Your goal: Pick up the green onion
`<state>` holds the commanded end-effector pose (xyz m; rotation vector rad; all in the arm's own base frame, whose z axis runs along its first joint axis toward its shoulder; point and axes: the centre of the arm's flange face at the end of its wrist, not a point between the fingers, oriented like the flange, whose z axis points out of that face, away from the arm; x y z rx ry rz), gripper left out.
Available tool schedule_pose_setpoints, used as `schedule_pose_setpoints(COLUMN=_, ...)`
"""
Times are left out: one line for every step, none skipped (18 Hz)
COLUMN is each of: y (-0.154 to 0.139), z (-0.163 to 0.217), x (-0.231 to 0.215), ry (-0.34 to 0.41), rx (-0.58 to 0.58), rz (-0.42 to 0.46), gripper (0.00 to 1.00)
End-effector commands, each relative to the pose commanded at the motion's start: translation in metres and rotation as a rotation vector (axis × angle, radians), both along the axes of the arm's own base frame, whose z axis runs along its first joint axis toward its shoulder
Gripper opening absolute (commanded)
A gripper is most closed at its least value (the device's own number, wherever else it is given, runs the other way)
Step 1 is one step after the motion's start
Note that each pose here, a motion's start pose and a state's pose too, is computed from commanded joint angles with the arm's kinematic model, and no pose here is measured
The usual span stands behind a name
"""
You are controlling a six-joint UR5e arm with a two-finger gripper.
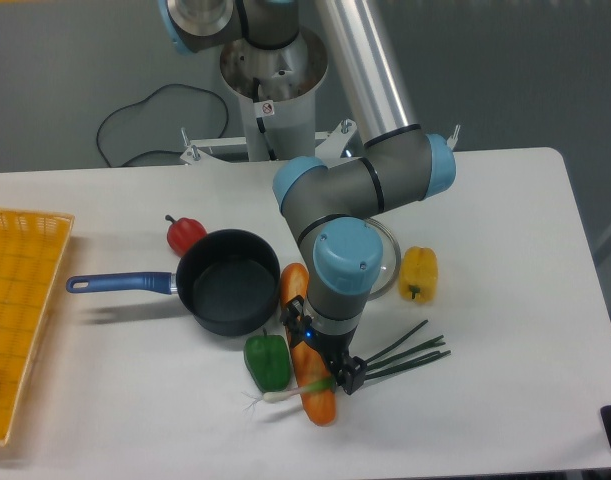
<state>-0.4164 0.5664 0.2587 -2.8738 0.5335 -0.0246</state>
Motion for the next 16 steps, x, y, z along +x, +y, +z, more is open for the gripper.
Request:
schedule_pose_setpoints(y=0.001, z=0.000, x=-0.001, ry=0.002, rx=0.002, rz=0.001, gripper=1.00)
schedule_pose_setpoints(y=0.002, z=-0.001, x=-0.002, ry=0.002, rx=0.002, rz=0.003, gripper=1.00)
schedule_pose_setpoints(y=0.003, z=0.001, x=-0.003, ry=0.005, rx=0.005, rz=0.003, gripper=1.00)
schedule_pose_setpoints(y=0.004, z=0.000, x=-0.004, ry=0.005, rx=0.005, rz=0.003, gripper=1.00)
schedule_pose_setpoints(y=0.005, z=-0.002, x=-0.004, ry=0.004, rx=0.004, rz=0.001, gripper=1.00)
schedule_pose_setpoints(y=0.006, z=-0.006, x=-0.006, ry=0.001, rx=0.001, rz=0.003, gripper=1.00)
schedule_pose_setpoints(y=0.007, z=-0.007, x=-0.006, ry=-0.001, rx=0.000, rz=0.001, gripper=1.00)
schedule_pose_setpoints(y=0.008, z=-0.007, x=-0.006, ry=0.001, rx=0.001, rz=0.000, gripper=1.00)
schedule_pose_setpoints(y=0.008, z=-0.007, x=-0.005, ry=0.000, rx=0.002, rz=-0.003, gripper=1.00)
schedule_pose_setpoints(y=0.009, z=-0.008, x=-0.005, ry=0.001, rx=0.002, rz=-0.009, gripper=1.00)
schedule_pose_setpoints(y=0.010, z=-0.010, x=-0.004, ry=-0.003, rx=0.005, rz=-0.011, gripper=1.00)
schedule_pose_setpoints(y=0.011, z=-0.012, x=-0.004, ry=-0.006, rx=0.006, rz=-0.012, gripper=1.00)
schedule_pose_setpoints(y=0.011, z=-0.012, x=-0.004, ry=-0.006, rx=0.006, rz=-0.012, gripper=1.00)
schedule_pose_setpoints(y=0.011, z=-0.015, x=-0.003, ry=-0.010, rx=0.003, rz=-0.013, gripper=1.00)
schedule_pose_setpoints(y=0.012, z=-0.018, x=-0.004, ry=-0.012, rx=0.001, rz=-0.013, gripper=1.00)
schedule_pose_setpoints(y=0.012, z=-0.020, x=-0.004, ry=-0.014, rx=-0.001, rz=-0.013, gripper=1.00)
